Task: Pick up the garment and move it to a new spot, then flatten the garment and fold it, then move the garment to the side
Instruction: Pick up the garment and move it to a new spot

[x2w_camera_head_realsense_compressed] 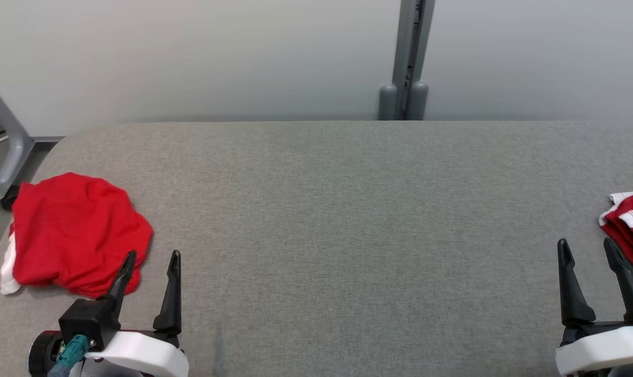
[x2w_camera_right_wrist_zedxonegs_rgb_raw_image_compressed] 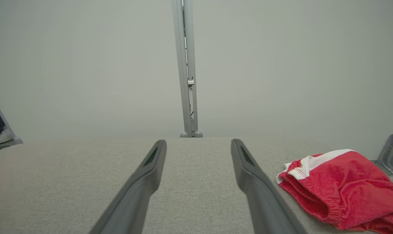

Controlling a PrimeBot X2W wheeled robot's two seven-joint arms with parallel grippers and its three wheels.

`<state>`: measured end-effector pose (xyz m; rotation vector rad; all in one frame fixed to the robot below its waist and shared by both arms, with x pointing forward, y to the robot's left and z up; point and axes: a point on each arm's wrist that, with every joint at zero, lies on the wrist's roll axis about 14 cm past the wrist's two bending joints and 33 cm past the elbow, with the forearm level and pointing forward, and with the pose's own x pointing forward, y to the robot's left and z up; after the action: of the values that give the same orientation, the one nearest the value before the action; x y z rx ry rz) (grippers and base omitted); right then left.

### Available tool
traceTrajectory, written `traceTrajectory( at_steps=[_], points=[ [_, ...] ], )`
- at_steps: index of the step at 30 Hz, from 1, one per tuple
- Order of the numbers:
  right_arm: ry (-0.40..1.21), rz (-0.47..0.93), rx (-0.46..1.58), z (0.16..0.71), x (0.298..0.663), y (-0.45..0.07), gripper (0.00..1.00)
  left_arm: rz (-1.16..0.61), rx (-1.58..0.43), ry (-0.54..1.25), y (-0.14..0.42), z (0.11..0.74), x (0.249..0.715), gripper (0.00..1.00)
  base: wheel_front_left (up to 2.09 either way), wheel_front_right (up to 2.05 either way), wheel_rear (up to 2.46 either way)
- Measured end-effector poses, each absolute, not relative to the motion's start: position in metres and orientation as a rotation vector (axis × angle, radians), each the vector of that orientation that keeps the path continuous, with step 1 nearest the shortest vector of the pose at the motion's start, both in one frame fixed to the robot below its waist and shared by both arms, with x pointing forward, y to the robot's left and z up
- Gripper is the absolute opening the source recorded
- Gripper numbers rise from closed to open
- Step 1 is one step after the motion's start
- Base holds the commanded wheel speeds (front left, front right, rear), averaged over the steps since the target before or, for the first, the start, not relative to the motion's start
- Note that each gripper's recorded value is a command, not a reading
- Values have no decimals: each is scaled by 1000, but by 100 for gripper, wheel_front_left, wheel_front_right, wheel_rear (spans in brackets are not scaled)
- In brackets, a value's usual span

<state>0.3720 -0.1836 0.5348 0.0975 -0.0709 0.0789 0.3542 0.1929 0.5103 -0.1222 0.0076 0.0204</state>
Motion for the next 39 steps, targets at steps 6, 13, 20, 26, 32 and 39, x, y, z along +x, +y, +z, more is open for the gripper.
traceTrajectory(
  at_steps=[6,13,20,26,32,39],
  points=[
    [-87,188,108,544,386,-146,100,114,-126,-16,225,514,339,100,0,0,0],
    [-92,323,119,551,396,-97,100,256,-126,-39,268,515,310,100,0,0,0],
    [-97,422,123,556,400,-61,100,352,-126,-61,293,517,284,100,0,0,0],
    [-98,451,122,558,401,-51,100,378,-130,-65,299,517,276,100,0,0,0],
    [-97,458,123,558,401,-48,100,386,-127,-60,301,515,275,100,0,0,0],
    [-85,458,125,555,403,-48,100,390,-123,-72,304,520,282,100,0,0,0]
  ],
)
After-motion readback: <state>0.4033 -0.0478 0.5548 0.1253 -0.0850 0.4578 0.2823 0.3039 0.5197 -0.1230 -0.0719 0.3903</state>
